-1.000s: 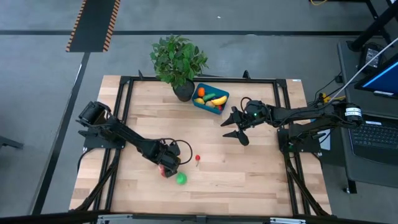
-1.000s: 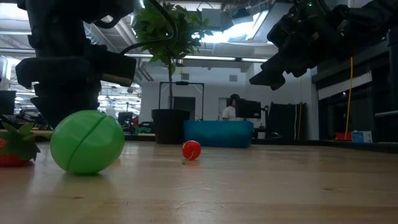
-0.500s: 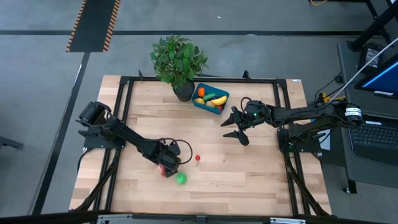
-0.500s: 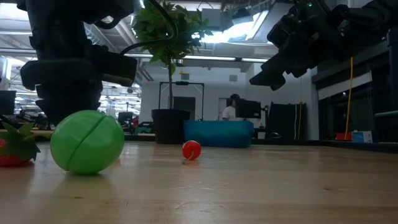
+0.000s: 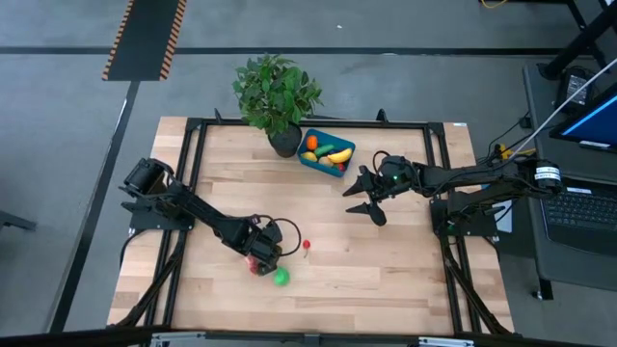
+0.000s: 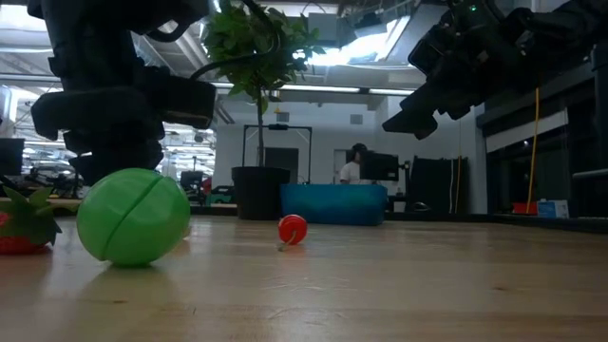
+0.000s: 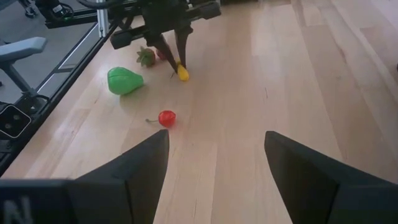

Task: Pick and placing Produce into tupperware
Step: Put the yellow corn into the blue container

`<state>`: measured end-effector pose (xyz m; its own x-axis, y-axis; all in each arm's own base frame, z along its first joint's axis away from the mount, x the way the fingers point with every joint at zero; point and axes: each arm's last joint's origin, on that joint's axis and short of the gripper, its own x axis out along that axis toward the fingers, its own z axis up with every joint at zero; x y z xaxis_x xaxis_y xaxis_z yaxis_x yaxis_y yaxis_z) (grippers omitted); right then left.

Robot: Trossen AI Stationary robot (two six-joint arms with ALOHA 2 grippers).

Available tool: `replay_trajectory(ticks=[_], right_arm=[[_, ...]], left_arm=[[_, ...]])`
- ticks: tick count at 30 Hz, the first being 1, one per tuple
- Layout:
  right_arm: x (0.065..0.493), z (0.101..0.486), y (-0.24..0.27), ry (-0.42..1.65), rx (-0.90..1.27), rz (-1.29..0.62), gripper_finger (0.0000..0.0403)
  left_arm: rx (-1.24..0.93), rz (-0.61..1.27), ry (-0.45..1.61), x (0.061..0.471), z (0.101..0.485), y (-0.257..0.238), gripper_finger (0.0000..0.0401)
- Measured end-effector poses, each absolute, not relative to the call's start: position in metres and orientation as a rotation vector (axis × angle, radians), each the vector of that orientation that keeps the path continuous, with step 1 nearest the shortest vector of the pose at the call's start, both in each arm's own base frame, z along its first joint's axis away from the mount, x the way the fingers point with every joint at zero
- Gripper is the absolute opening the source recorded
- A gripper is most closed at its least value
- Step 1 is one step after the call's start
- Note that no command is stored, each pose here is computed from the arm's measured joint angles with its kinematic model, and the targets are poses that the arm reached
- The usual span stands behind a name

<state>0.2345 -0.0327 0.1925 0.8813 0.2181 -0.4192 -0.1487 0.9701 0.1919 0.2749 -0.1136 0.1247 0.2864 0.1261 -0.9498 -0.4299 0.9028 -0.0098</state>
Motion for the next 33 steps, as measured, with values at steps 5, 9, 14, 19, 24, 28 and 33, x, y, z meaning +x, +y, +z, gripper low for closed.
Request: replay_trajectory(ticks=[5,9,14,19,24,28,33], right_arm=[[0.235,0.193,-0.033,0.453,0.153,0.192,0.0266],[0.235,0.193,-0.033,0.448,0.147,0.194,0.0266],[0.237,0.198,-0.033,0.387,0.086,0.203,0.0266],[0.236,0.202,-0.033,0.360,0.074,0.204,0.0266],[0.227,0.215,-0.031,0.329,0.063,0.204,0.0266],[0.212,0.223,-0.028,0.358,0.067,0.208,0.0266],[0.196,0.229,-0.019,0.394,0.029,0.248,0.0266]], left_arm=[[-0.260,0.351,1.231,0.275,0.125,-0.114,0.0012],[-0.223,0.319,1.230,0.276,0.125,-0.114,0.0021],[-0.193,0.288,1.213,0.276,0.128,-0.114,0.0006],[-0.160,0.250,1.190,0.276,0.134,-0.113,0.0009],[-0.133,0.244,1.114,0.278,0.148,-0.110,0.0006],[-0.109,0.226,1.046,0.274,0.168,-0.108,0.0004],[-0.062,0.236,0.918,0.264,0.200,-0.103,0.0005]])
